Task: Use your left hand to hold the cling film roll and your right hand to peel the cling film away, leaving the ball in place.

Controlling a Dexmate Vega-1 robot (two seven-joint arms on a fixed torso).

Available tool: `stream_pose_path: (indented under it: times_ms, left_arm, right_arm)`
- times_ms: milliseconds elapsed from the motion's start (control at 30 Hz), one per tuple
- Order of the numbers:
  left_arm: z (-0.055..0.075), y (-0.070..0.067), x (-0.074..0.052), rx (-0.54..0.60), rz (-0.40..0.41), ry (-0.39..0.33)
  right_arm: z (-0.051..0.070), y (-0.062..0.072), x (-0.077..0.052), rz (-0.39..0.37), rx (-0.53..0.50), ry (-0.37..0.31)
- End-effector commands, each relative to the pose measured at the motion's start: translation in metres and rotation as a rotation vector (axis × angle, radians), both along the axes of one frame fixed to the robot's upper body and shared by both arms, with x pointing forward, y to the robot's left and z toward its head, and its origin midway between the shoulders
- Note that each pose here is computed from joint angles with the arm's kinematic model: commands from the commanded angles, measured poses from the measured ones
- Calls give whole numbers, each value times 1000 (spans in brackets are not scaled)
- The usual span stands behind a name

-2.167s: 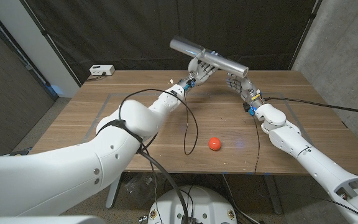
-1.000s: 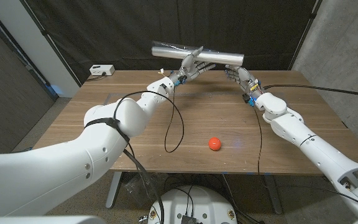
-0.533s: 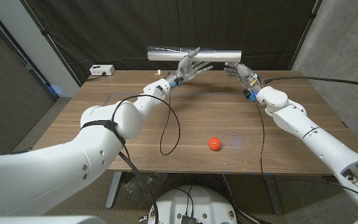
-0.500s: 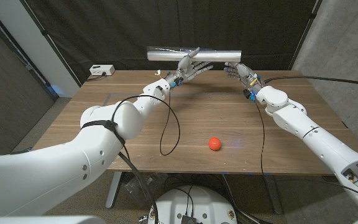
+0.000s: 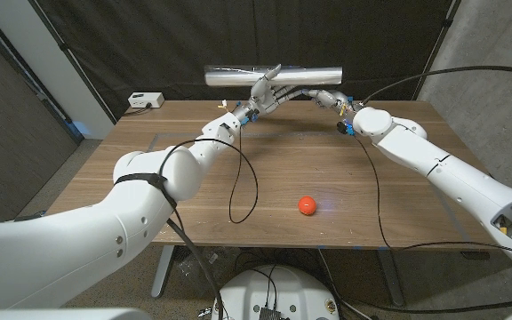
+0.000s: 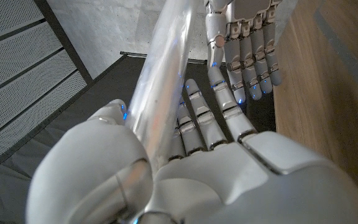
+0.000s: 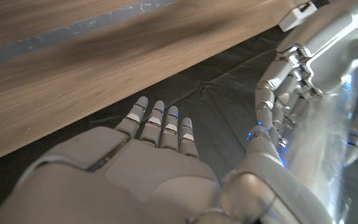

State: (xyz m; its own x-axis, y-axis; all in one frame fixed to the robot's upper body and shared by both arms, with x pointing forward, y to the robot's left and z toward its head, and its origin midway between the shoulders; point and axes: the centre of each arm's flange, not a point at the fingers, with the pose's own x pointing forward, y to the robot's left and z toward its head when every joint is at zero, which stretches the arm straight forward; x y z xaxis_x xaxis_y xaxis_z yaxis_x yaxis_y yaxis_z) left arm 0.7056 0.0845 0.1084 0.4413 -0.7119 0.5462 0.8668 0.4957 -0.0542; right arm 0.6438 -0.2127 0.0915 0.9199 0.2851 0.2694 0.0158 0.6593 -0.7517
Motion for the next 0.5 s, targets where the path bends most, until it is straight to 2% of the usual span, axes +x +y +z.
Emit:
stream_pose_path:
  times_ms: [33,233,400,500]
  left_arm:
    - [2,5,0,-22,-12,6]
    - [1,10,-1,-26,-22,-7]
    - [1,13,-3,-26,-36,-25]
    - [1,14,-4,-25,-43,-32]
  right_arm:
    - [-52,-84,6,-532,-116,423]
    - [-50,-102,-7,-654,-139,465]
    - [-53,-106,-14,-754,-167,463]
    - [-55,-106,-19,-793,-173,426]
